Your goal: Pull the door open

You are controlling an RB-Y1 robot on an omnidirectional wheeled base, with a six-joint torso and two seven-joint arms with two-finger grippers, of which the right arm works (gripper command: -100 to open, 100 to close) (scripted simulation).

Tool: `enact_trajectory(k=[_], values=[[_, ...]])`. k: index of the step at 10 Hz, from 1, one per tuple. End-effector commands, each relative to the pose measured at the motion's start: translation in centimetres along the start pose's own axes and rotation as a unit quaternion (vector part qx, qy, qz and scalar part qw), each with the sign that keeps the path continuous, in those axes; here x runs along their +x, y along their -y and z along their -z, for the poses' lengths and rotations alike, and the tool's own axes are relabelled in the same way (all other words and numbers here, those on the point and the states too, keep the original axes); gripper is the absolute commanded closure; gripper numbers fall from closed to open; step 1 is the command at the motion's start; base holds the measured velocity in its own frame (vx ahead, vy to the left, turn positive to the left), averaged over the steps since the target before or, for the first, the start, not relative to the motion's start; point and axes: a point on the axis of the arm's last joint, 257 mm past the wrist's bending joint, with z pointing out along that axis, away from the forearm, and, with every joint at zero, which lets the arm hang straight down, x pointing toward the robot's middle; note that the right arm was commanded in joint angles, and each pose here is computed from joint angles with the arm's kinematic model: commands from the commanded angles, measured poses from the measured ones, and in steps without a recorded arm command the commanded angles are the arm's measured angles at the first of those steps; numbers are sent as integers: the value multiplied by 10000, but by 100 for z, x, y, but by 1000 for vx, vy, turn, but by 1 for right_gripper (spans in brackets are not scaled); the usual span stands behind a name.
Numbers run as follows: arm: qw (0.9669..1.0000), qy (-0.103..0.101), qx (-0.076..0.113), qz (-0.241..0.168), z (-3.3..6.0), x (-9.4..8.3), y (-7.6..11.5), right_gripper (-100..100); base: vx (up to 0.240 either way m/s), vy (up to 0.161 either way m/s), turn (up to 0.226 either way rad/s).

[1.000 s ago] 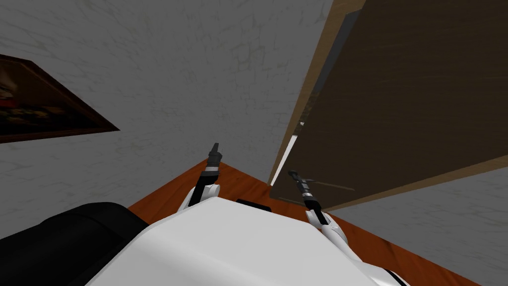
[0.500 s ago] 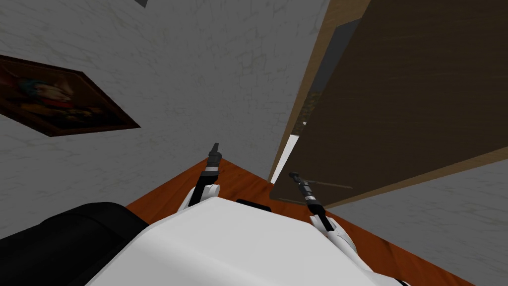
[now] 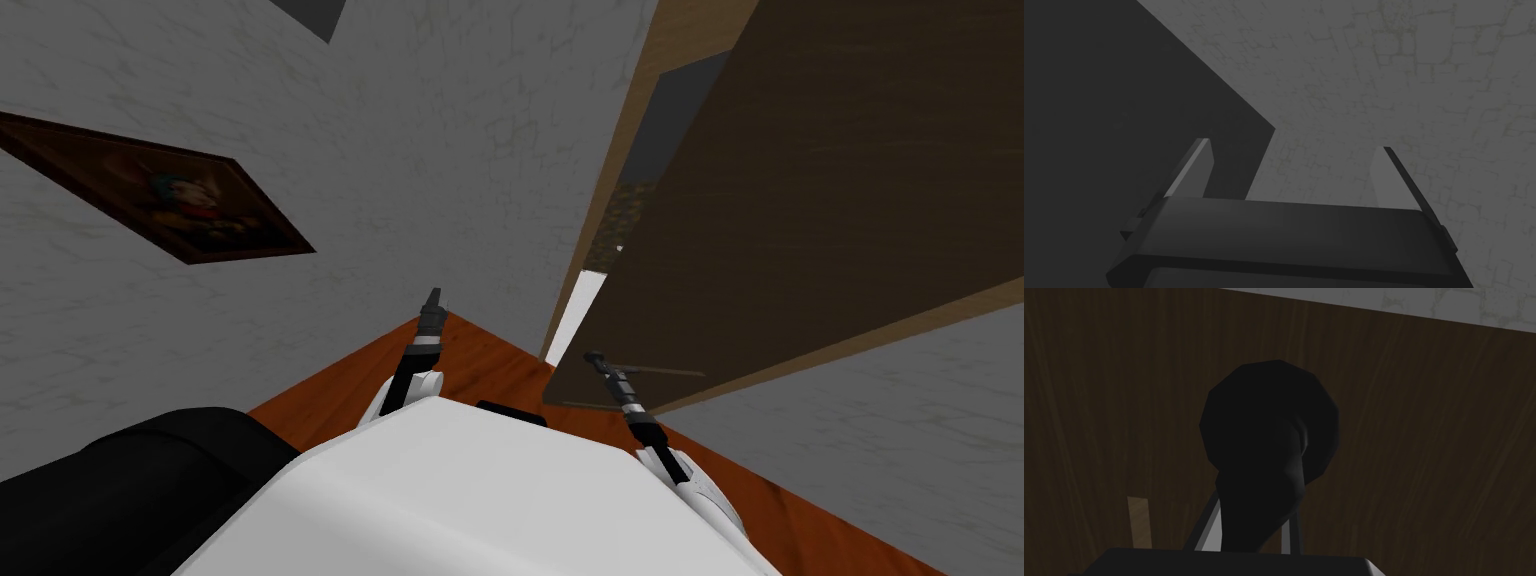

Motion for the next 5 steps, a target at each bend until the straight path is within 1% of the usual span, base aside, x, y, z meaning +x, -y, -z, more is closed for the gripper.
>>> enact_trajectory(k=[1,2,3,4,5], values=[[10000,0,0,0,0,0,0,100,-66,-39,20],[10000,-54,5,-13,101,-7,19,100,-158,-88,229],[10000,-76,-2,-10,149,-20,18,100,-235,-119,233],[9999,-100,-9,-7,203,-35,17,100,-227,-93,186],[9999,-114,-13,-6,230,-42,17,100,-189,-76,120]])
